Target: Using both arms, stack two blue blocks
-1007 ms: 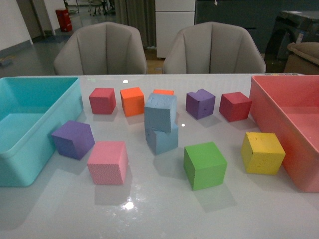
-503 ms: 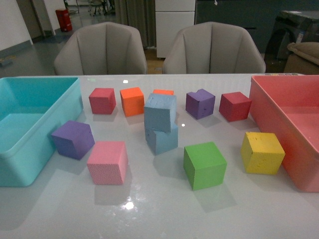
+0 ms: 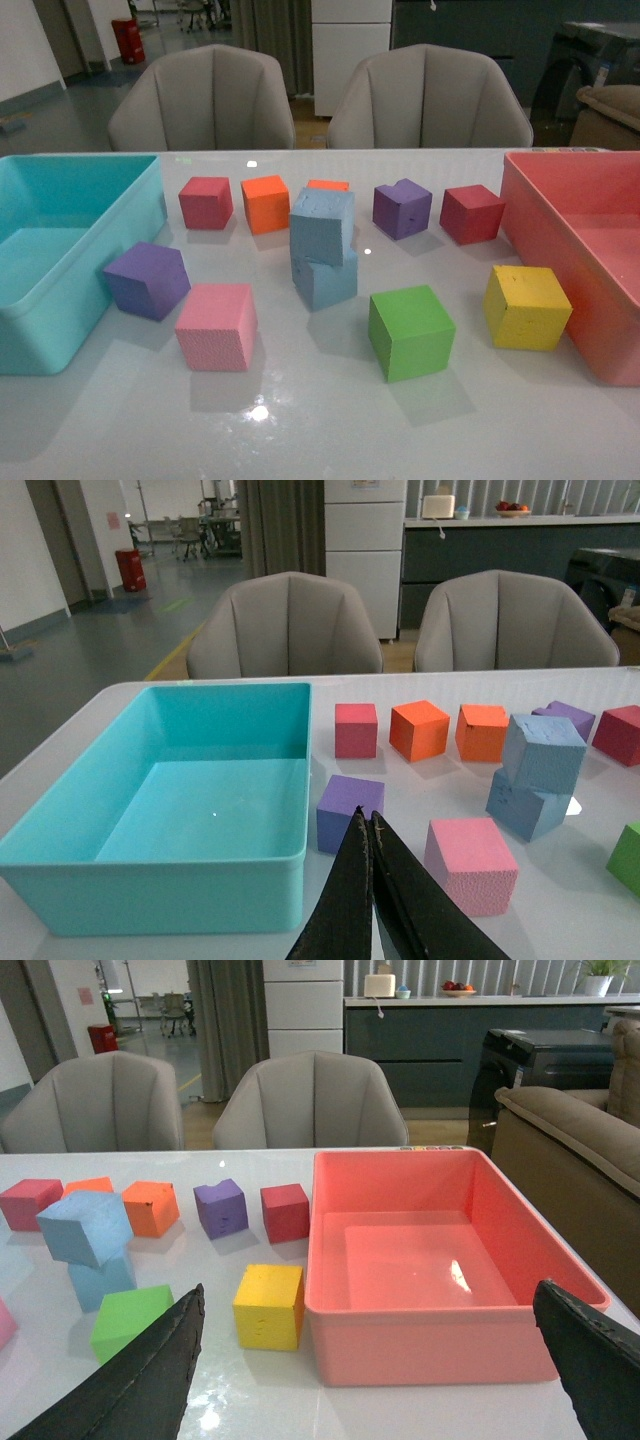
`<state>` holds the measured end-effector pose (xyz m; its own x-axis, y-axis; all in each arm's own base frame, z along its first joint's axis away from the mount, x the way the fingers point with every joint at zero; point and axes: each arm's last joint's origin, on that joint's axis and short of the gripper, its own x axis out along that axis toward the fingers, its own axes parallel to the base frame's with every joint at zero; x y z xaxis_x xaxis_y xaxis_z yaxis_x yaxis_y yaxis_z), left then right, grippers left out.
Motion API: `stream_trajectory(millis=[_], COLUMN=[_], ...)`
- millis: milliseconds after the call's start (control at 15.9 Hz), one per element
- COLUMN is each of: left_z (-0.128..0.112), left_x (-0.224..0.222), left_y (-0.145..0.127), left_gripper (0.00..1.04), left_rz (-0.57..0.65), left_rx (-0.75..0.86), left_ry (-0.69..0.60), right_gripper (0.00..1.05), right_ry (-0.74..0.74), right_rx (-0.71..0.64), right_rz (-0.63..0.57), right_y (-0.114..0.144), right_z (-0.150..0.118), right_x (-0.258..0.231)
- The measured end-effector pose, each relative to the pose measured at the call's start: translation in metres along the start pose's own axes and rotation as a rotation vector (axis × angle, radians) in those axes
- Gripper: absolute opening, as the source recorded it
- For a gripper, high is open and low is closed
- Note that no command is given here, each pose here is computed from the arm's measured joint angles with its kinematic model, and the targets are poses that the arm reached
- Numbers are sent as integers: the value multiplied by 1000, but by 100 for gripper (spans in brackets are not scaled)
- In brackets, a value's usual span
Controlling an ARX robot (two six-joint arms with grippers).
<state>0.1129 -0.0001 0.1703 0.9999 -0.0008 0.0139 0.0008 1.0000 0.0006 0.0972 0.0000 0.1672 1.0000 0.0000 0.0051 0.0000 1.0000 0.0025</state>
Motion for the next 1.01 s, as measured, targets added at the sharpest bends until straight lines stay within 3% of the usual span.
stream_trajectory(millis=[315,440,566,818,881,1007], left_z=[0,-7,0,-4,-4,-4], left_x=[-5,-12,-16,-15,-15,-15], left_y=[0,0,0,0,0,0], left_gripper=[2,2,2,2,5,27], left_rz=[0,-4,3,0,0,0], left_rx=[0,0,0,0,0,0], left_ry=[0,61,-5,16,14,15], right_gripper=[98,98,98,98,98,98], right_ry=[0,0,1,0,0,0], right_rx=[0,0,0,0,0,0], right_rz=[0,0,0,0,0,0], right_y=[0,0,0,0,0,0], right_z=[0,0,0,0,0,0], right_x=[0,0,0,0,0,0])
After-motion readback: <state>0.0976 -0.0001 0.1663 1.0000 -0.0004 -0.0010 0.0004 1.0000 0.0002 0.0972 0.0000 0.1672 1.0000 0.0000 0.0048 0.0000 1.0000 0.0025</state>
